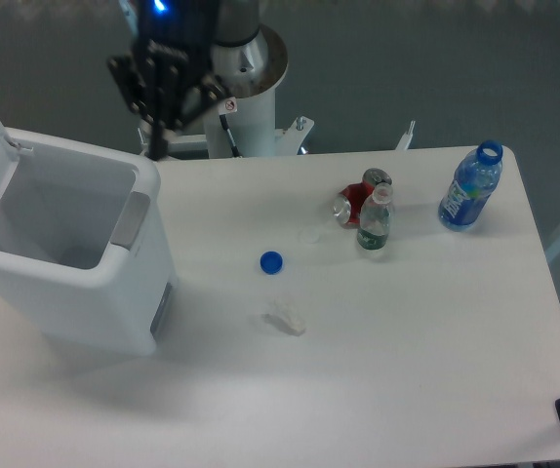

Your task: Close the trash can

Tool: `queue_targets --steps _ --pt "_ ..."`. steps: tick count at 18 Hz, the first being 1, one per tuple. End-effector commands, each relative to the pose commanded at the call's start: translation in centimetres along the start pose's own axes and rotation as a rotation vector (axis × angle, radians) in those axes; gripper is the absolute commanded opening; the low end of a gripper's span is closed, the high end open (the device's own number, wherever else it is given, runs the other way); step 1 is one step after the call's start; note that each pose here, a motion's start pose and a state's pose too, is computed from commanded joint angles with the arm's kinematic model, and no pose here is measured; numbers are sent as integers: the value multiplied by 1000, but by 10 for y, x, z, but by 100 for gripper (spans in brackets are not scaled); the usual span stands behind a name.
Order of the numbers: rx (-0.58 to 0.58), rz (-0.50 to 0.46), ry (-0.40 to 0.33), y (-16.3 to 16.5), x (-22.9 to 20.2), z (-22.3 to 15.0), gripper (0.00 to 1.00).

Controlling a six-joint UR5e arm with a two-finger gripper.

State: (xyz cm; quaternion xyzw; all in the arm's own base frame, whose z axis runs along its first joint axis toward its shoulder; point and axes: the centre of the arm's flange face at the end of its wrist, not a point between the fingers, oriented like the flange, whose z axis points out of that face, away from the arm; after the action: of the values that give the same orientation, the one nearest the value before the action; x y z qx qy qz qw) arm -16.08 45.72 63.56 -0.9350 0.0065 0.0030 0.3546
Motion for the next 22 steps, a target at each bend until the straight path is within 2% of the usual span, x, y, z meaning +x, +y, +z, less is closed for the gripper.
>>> queue_targets --steps 4,11,18,22 --pt "50 100 40 -34 41 -1 0" --pt "71 253 121 -77 94 24 0" --pt "81 369 163 -87 140 24 0" --pt "-3 434 122 -83 167 41 0"
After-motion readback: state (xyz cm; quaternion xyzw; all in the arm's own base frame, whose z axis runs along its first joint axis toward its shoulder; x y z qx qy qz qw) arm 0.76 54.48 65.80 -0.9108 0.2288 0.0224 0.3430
